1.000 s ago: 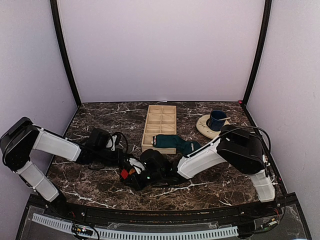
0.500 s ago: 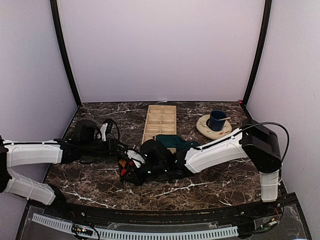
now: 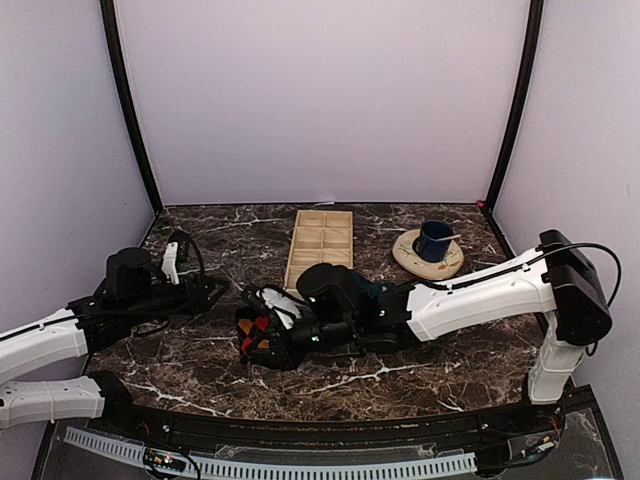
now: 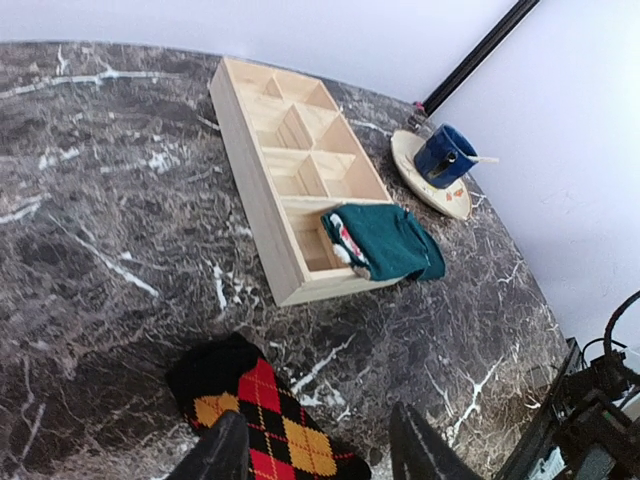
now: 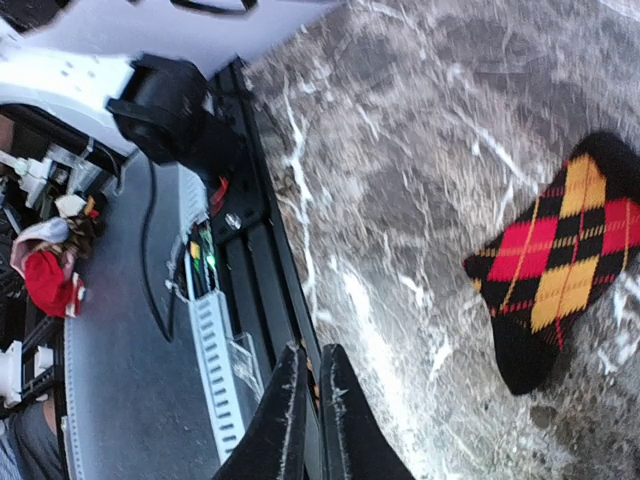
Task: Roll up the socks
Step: Roll the sock at the center of the board.
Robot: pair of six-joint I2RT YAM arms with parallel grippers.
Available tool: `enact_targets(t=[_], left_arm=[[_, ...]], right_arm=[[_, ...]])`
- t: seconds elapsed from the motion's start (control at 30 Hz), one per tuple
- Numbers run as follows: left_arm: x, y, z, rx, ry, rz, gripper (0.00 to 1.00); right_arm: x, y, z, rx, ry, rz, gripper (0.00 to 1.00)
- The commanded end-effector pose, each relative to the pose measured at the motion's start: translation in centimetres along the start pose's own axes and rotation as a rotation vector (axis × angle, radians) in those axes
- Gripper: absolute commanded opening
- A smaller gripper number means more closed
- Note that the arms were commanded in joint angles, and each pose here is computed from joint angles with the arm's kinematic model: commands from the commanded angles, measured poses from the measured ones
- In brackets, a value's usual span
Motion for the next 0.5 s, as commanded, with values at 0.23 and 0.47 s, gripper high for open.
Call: enact_targets(t=[0.23, 0.47], left_arm=[[0.6, 1.3, 1.5, -0.070, 0.101, -0.079, 0.68], [-0.8, 1.0, 1.2, -0.039, 0.095, -0.019, 0.92]], right_arm=[[3.6, 10.5, -1.1, 0.080, 0.012, -0.370, 0.06], [6.2, 12.5, -5.5, 0.060, -0.067, -0.432, 0.06]])
Point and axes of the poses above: each gripper's point midway between its finger pads, its own x axis back along the fingers, its own z axis along the line the jaws close on, y = z × x, the point moved 1 cm from there along x, back along the fingers, and after that the axes turned 11 degrees about x, right-handed, at the moved point
